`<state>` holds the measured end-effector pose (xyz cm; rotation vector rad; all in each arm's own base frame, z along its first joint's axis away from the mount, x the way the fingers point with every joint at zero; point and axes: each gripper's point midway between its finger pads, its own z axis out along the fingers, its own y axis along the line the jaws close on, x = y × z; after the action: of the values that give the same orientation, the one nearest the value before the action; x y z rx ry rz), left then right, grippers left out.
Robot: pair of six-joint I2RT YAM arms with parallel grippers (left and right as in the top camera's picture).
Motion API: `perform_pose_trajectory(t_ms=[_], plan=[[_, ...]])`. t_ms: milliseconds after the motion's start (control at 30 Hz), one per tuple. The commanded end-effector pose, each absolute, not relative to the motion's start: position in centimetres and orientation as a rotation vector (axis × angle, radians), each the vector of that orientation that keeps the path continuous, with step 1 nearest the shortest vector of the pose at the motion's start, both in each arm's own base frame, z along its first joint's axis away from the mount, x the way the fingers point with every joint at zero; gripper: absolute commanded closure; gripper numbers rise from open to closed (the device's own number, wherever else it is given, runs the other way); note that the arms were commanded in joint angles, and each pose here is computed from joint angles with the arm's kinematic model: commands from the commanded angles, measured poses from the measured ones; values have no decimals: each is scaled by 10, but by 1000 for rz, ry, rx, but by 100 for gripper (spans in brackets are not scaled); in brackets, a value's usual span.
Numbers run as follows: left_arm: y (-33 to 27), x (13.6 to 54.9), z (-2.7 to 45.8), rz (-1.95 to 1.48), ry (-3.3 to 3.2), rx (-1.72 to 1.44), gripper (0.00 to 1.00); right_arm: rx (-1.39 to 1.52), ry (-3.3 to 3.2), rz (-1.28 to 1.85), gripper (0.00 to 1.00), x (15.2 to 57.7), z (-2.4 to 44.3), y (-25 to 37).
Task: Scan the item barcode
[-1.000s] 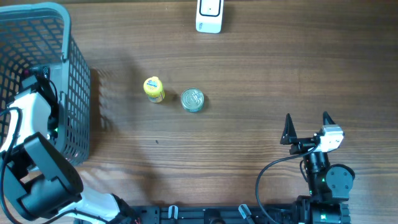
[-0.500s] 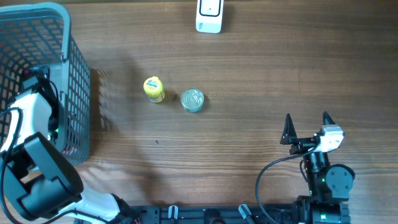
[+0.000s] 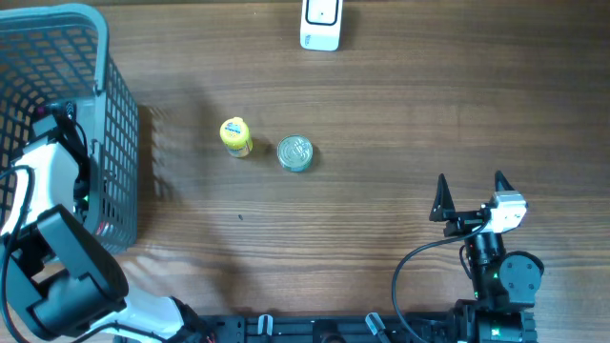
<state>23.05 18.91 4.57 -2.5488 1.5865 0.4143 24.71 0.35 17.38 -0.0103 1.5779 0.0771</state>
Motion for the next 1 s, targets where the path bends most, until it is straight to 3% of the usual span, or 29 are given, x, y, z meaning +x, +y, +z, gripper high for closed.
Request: perform_pose_trajectory(t_ms=[0, 333, 733, 967], plan=[[190, 233, 58, 363, 1555, -2523, 96, 10, 1568, 75, 0, 247, 176, 1], [188, 234, 133, 161, 1412, -2377, 96, 9, 1568, 74, 0, 247, 176, 1], [150, 229, 273, -376, 1222, -2003, 96, 9, 1568, 74, 0, 247, 176, 1], [128, 203, 353, -569, 1048, -1715, 94, 9, 1568, 74, 0, 247, 176, 1]])
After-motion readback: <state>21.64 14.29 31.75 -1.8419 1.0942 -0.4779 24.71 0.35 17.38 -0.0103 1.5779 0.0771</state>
